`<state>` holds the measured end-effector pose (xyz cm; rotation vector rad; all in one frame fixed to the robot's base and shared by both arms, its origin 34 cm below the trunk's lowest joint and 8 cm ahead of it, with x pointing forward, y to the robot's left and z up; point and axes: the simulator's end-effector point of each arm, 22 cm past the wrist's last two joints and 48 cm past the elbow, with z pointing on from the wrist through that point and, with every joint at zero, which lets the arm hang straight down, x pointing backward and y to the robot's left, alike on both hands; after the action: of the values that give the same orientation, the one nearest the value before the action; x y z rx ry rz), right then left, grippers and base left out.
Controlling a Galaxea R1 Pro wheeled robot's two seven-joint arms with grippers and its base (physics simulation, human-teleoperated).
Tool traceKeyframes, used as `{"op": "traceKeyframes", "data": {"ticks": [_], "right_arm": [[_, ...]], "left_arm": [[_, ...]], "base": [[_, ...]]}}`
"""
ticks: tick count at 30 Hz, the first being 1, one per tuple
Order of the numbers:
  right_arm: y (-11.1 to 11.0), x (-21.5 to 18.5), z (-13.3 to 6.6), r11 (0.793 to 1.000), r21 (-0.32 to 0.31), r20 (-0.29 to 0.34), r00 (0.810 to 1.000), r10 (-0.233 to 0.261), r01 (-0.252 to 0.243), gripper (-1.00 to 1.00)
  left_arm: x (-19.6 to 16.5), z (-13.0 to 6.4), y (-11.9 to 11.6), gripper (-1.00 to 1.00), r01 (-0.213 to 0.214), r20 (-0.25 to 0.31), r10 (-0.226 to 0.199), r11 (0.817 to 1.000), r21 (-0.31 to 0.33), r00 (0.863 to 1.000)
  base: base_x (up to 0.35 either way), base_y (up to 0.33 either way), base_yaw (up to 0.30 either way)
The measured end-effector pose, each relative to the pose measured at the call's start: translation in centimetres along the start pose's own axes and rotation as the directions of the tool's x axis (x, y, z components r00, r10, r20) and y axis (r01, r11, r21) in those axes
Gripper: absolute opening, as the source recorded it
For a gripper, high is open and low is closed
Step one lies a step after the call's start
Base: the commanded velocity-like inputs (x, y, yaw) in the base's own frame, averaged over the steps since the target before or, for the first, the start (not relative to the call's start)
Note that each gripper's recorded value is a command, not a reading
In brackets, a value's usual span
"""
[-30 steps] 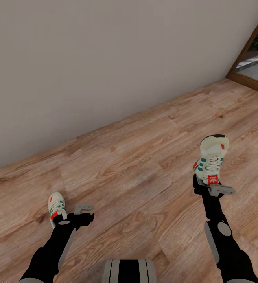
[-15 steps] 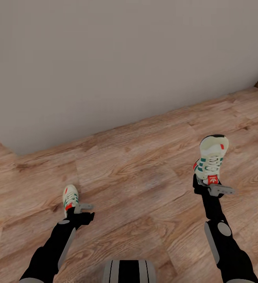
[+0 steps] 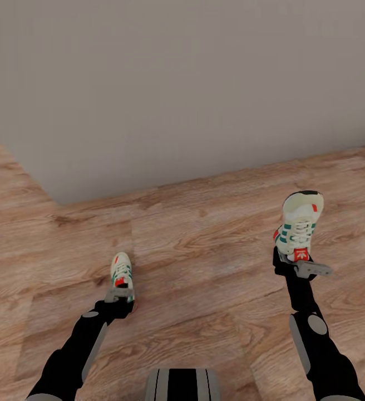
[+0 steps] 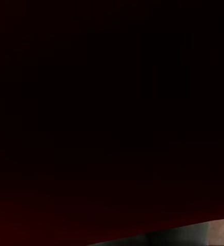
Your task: Pick up the two gym shoes and the two sandals from the corridor floor and place them onto the hallstand (shoe rack) in the corridor, making sure they are on the rack and not on the floor. Arrange them so the two gym shoes are next to each other and the two sandals are next to each other.
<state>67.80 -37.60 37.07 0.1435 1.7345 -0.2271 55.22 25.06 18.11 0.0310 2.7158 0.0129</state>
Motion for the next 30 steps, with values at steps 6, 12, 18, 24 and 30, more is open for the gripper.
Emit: {"op": "traceKeyframes", "data": {"ticks": [6,12,18,24,30], "right_arm": [[0.01,0.0,0.0,1.0,0.0,0.0,1.0,0.0,0.0,-1.0],[0.05,-0.01,0.0,1.0,-0.002,0.0,1.0,-0.004,0.004,-1.0],[0.02,-0.01,0.0,1.0,-0.001,0.0,1.0,0.001,-0.001,-1.0],[-0.03,-0.01,0.0,1.0,0.001,0.0,1.0,0.002,-0.002,-1.0],[-0.01,-0.01,0.0,1.0,0.001,0.0,1.0,-0.002,0.002,-1.0]], "left_arm": [[0.0,0.0,-0.01,1.0,0.001,0.0,-0.001,1.0,0.0,1.0],[0.06,0.01,-0.02,1.0,0.001,-0.001,-0.001,1.0,0.001,1.0],[0.07,0.02,-0.01,1.0,0.001,-0.001,-0.001,1.0,0.001,1.0],[0.07,0.02,-0.01,1.0,0.001,-0.001,-0.001,1.0,0.001,1.0],[0.07,0.02,0.01,1.0,0.0,-0.002,0.0,1.0,0.0,1.0]], "base": [[0.0,0.0,0.165],[0.129,-0.091,0.017],[0.266,-0.19,0.001],[0.099,-0.077,0.08],[0.009,-0.007,0.269]]}}
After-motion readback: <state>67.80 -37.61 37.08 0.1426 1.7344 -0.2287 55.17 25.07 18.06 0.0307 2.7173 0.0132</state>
